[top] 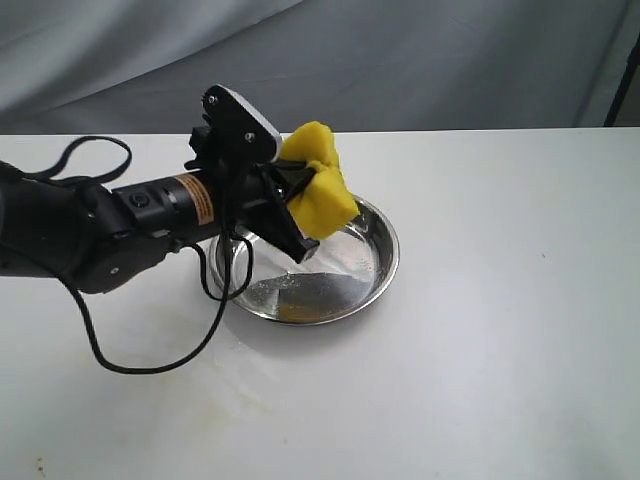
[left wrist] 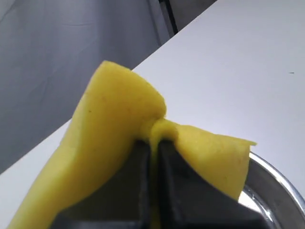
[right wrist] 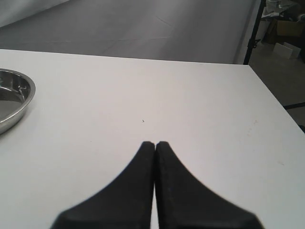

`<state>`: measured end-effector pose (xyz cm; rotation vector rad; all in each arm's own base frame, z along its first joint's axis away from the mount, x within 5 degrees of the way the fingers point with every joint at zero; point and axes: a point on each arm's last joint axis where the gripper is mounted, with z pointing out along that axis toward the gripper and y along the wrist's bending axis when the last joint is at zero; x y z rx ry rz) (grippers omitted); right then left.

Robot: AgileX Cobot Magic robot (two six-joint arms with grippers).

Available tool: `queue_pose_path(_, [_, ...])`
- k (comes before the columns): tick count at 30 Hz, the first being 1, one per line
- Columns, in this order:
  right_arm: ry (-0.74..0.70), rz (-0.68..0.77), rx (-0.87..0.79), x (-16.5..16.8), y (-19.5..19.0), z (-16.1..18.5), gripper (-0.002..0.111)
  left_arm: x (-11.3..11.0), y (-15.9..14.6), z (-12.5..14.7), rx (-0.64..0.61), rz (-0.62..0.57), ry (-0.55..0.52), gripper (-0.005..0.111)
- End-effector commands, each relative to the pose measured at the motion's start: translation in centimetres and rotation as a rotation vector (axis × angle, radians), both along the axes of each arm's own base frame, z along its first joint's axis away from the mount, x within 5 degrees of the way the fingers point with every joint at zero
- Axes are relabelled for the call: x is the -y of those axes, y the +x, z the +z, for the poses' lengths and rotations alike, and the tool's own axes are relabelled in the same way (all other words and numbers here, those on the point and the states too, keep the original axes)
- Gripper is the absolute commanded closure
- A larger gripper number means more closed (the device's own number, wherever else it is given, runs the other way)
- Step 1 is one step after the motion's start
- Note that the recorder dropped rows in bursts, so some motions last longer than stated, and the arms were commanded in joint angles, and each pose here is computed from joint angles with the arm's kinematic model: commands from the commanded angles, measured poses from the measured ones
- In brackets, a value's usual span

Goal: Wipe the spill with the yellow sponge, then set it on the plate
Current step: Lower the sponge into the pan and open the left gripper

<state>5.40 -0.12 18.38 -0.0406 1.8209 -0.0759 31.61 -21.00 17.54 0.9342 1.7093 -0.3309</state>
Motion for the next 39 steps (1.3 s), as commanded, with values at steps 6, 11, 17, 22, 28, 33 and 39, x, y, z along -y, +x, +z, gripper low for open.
queue_pose_path(6, [-0.004,0.003,0.003,0.0,0.0,-0.1,0.108,0.4,1.2,-3.1,-0.069,0.059,-0.04,0.106])
queue_pose_path(11, [-0.004,0.003,0.003,0.0,0.0,-0.1,0.108,0.2,1.3,-3.3,-0.088,0.079,-0.034,0.091])
queue_pose_path(17, [-0.002,0.003,0.003,0.0,0.0,-0.1,0.108,0.0,1.2,-3.8,-0.131,0.092,0.011,0.043])
queue_pose_path(22, [-0.002,0.003,0.003,0.0,0.0,-0.1,0.108,-0.1,1.1,-3.4,-0.15,0.107,0.0,0.03])
queue_pose_path(28, [-0.002,0.003,0.003,0.0,0.0,-0.1,0.108,-0.8,0.5,0.7,-0.117,0.129,0.003,0.031])
queue_pose_path(33, [-0.005,0.004,0.003,0.0,0.0,-0.1,0.108,-2.4,-1.0,5.3,-0.106,0.175,0.039,0.036])
queue_pose_path(39, [-0.005,0.004,0.003,0.0,0.0,-0.1,0.108,-5.4,-3.1,10.5,-0.084,0.256,0.053,0.069])
